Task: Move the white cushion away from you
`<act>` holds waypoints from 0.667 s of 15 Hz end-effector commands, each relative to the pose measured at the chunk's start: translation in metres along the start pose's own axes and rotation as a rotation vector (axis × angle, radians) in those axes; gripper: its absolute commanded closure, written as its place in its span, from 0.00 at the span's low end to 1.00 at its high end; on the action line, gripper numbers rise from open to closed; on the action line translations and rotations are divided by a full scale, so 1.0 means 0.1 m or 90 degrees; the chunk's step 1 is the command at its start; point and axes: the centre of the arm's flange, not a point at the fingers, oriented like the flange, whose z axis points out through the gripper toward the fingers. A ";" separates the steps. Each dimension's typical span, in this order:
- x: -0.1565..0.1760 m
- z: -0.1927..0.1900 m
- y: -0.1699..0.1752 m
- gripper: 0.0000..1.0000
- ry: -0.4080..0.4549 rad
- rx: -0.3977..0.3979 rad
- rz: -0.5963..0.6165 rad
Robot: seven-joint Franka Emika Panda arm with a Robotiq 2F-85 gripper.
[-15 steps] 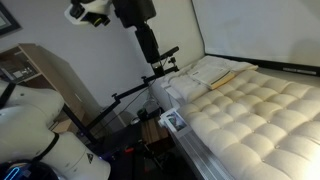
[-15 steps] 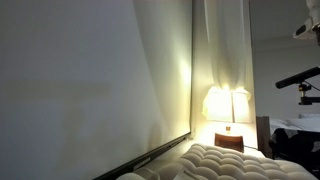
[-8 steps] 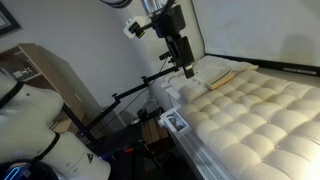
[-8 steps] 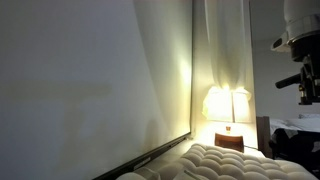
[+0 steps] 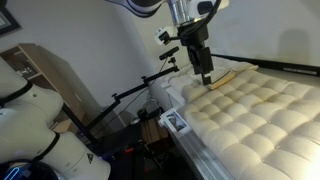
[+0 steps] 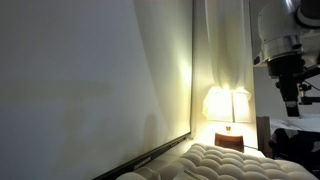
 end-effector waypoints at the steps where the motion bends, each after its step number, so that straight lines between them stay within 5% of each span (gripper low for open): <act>1: 0.36 0.13 -0.02 0.00 -0.014 -0.025 0.050; 10: 0.33 0.42 -0.05 0.00 -0.073 -0.032 0.019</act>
